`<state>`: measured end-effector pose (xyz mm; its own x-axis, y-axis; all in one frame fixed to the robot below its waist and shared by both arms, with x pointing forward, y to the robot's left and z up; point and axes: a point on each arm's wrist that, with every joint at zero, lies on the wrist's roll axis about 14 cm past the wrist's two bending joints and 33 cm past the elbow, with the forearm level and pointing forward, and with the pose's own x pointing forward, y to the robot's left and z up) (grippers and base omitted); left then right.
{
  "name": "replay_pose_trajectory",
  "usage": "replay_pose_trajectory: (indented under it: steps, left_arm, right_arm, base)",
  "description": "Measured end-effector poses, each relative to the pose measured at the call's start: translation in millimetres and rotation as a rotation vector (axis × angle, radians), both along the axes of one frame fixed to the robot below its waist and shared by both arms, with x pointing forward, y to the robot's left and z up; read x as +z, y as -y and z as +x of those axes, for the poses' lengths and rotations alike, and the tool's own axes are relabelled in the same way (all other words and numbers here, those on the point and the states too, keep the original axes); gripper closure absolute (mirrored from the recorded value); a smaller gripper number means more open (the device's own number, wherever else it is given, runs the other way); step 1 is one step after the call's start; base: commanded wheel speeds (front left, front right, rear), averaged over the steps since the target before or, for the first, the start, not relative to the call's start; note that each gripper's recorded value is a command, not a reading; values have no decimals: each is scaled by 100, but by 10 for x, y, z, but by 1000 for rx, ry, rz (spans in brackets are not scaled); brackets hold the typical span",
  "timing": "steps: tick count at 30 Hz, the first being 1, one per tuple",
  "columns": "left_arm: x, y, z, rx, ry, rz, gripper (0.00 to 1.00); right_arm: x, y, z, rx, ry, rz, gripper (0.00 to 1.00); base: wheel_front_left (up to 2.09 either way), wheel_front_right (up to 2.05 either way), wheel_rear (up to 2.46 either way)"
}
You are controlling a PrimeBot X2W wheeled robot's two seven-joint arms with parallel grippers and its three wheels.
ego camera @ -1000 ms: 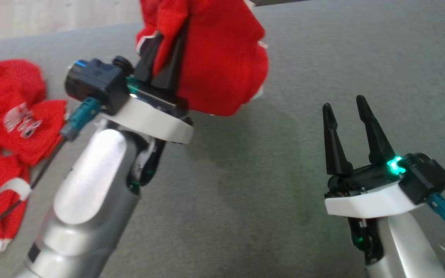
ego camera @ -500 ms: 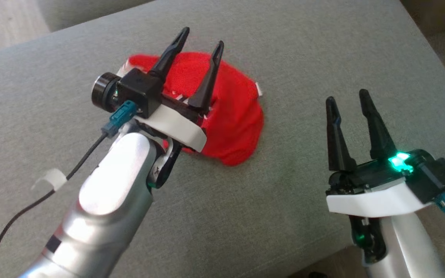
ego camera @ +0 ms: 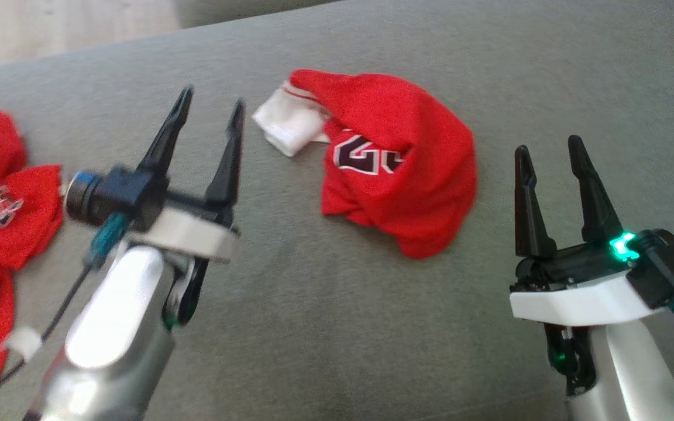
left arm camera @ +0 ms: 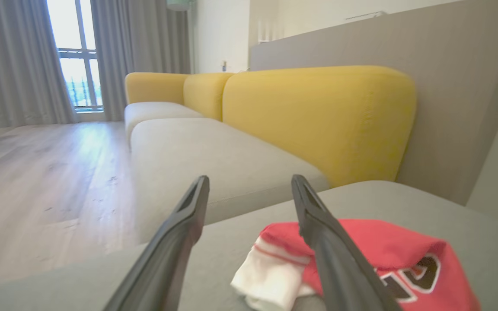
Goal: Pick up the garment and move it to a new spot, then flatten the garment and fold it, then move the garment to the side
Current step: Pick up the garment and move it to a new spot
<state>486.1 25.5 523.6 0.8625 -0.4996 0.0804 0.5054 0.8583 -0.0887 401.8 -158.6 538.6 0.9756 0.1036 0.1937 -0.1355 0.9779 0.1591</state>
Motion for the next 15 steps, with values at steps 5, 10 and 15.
replay_pose_trajectory:
  steps: [5, 10, 15]
  left_arm:
    - [-166, -511, -216, 135, -40, 11, 0]
    - [-283, -798, -587, 218, -87, -24, 0]
    - [-309, -902, -820, 274, -111, -69, 0]
  right_arm:
    - [18, -169, 48, 49, 10, -4, 0]
    - [-21, -299, 2, 85, -1, -8, 0]
    - [-19, -376, -39, 107, -1, -12, 0]
  base:
    - [0, 0, 0]
    - [0, 0, 0]
    - [0, 0, 0]
